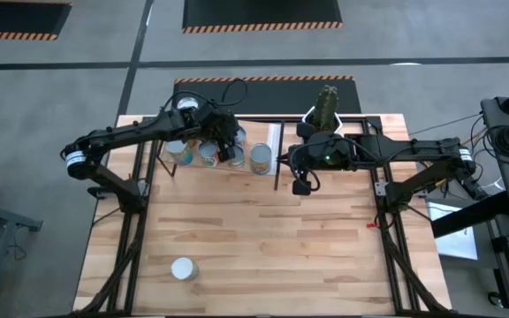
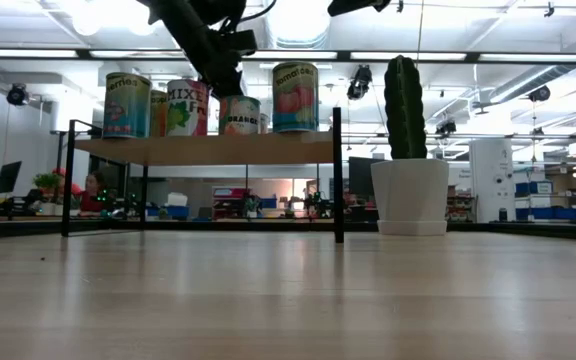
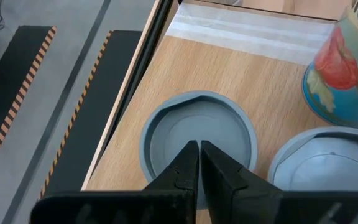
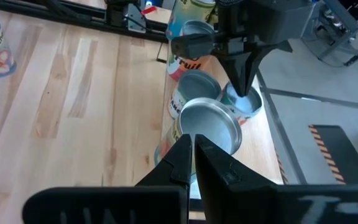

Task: Pick and place cans onto a shelf
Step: Adjust the cans on the shelf

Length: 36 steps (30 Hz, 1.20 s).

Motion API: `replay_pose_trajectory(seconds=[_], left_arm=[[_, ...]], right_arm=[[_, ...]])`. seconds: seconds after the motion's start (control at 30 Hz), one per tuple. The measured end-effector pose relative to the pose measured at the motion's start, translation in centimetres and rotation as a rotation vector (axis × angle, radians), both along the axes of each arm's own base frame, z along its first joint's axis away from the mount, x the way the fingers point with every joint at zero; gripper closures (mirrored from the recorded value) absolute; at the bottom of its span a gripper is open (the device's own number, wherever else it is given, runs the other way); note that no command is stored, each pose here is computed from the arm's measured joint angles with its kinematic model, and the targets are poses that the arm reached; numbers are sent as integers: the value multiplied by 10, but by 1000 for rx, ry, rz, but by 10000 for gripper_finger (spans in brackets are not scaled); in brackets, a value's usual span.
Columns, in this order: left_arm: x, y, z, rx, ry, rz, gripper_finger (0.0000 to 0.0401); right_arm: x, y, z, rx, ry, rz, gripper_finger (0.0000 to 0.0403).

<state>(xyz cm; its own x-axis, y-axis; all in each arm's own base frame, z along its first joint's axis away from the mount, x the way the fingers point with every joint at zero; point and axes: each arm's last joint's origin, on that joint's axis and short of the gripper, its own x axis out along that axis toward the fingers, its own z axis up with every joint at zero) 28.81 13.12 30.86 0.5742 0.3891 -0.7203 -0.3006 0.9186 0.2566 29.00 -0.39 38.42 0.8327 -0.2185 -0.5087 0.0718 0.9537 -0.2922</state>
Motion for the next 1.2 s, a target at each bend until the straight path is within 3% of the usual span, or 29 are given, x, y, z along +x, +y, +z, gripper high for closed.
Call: replay_pose_trajectory(seconds=[0.27,0.53,1.0,1.2], left_arm=[[-1,0,2,1,-10,3,401],[-13,-13,25,26,-95,-9,401],[-25,-106,71,37,-339,-294,401],[-36,-134,82,97,-377,-291,401]], right_arm=[[-1,0,-19,25,75,-17,394],[4,0,-50,25,91,-21,394],[30,-14,-98,-19,119,-40,394],[46,-16,-107,-39,152,-27,394]])
